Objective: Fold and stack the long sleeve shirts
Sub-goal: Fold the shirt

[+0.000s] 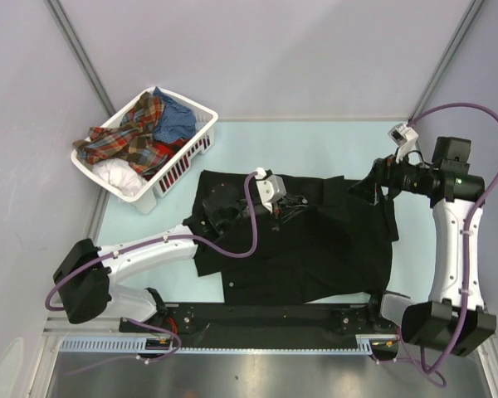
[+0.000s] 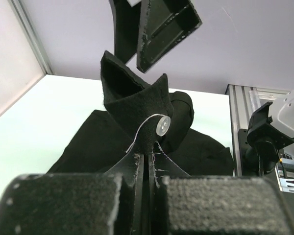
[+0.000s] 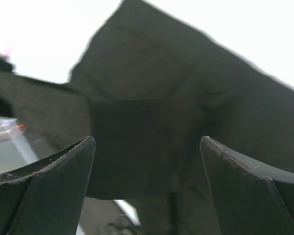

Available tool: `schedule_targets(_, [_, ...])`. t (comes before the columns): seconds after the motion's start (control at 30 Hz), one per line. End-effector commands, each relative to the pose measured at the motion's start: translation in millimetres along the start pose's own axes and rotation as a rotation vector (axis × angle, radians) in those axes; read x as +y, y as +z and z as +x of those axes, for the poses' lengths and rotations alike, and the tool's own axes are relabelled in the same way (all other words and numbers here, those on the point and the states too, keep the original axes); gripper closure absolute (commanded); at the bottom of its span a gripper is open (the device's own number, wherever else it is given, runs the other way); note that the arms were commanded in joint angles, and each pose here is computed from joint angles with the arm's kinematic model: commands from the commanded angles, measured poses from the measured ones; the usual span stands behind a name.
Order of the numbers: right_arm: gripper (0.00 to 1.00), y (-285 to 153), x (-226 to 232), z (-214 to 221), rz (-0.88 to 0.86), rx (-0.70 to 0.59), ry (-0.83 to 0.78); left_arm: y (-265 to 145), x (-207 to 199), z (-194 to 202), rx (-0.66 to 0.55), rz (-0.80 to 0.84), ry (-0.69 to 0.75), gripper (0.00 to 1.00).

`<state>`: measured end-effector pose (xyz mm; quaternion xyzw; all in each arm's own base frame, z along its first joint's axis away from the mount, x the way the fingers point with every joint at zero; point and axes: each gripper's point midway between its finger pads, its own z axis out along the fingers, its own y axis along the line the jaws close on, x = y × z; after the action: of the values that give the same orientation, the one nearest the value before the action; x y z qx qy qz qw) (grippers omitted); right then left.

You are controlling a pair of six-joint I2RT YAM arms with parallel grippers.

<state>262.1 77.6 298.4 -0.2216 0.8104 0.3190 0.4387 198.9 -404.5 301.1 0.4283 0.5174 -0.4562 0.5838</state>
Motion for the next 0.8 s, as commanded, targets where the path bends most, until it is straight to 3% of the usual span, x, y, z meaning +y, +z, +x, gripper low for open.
schedule_targets(0.0, [0.07, -1, 53, -9, -0.287, -0.079, 0.034, -7, -3, -26, -0.086, 0.015, 0.008, 1.00])
schedule_targets(0.27, [0.08, 20, 78, 0, -0.332, -0.064, -0.024, -9, 0, -19, -0.082, 0.013, 0.012, 1.00])
schedule_targets(0.37, [0.27, 32, 79, 0, -0.323, -0.058, -0.036, -10, -2, -17, -0.081, 0.024, 0.020, 1.00])
schedule_targets(0.47, [0.72, 34, 87, -6, -0.349, -0.050, -0.087, -13, -2, -17, -0.075, 0.021, 0.042, 0.98])
schedule_targets(0.5, [1.00, 33, 86, -6, -0.344, -0.043, -0.099, -15, -3, -14, -0.059, 0.021, 0.038, 0.96])
schedule_targets(0.6, [1.00, 22, 89, -3, -0.328, -0.019, -0.154, -27, 0, -7, -0.017, 0.017, 0.072, 0.77])
schedule_targets(0.63, [1.00, 17, 93, 3, -0.328, 0.004, -0.149, -32, 0, -6, -0.003, 0.022, 0.095, 0.51])
schedule_targets(0.67, [1.00, 10, 98, 2, -0.320, 0.001, -0.196, -36, 1, -3, 0.018, 0.027, 0.106, 0.38])
schedule_targets(0.7, [1.00, 7, 100, 4, -0.316, 0.006, -0.256, -47, 1, -2, 0.048, 0.023, 0.122, 0.27])
schedule_targets(0.77, [1.00, 2, 107, 17, -0.314, 0.047, -0.290, -55, 2, -10, 0.059, 0.027, 0.228, 0.17])
